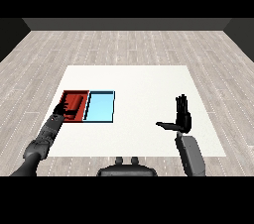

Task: Pick the red can and put it in the red box

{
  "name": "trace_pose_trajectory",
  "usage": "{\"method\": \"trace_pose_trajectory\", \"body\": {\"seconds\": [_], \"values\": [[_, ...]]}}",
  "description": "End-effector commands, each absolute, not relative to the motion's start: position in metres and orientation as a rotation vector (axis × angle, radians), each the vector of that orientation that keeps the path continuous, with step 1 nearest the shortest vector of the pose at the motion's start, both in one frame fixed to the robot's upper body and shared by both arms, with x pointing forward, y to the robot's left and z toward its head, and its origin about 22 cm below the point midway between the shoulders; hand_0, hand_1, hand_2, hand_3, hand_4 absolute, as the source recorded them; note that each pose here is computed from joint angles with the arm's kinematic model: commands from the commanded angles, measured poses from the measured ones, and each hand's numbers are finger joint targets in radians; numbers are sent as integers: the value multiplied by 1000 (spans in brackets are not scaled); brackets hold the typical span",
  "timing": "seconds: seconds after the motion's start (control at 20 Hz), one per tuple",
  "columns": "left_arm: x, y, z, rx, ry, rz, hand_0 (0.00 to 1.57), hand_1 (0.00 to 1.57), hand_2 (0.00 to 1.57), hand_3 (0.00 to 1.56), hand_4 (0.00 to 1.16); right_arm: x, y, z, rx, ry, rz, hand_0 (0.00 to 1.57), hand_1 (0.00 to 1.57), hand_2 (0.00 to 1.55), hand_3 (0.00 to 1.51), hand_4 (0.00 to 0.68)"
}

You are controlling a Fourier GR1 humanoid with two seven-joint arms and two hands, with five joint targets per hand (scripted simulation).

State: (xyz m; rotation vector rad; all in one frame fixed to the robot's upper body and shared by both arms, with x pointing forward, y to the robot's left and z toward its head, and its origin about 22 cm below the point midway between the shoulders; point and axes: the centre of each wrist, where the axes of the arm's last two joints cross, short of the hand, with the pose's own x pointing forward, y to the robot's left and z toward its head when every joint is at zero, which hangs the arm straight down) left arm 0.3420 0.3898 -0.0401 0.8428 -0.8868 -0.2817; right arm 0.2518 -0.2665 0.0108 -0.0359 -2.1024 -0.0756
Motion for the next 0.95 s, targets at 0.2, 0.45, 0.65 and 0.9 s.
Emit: {"method": "trace_pose_trajectory", "body": {"seconds": [0.2, 0.45, 0.65, 0.9], "values": [[357, 382, -27, 836, -799, -216, 0, 0, 0, 0, 0, 241, -260, -1, -16, -2118, -72, 0, 0, 0, 0, 0], [362, 372, -25, 821, -1153, 24, 0, 0, 0, 0, 0, 240, -284, 23, -15, -2153, -70, 0, 0, 0, 0, 0], [381, 361, 3, 653, -1597, 215, 0, 0, 0, 0, 0, 242, -266, 19, 58, -2144, -58, 0, 0, 0, 0, 0], [393, 323, 16, 441, -1927, 183, 0, 0, 0, 0, 0, 242, -256, 15, 65, -2129, -62, 0, 0, 0, 0, 0]]}}
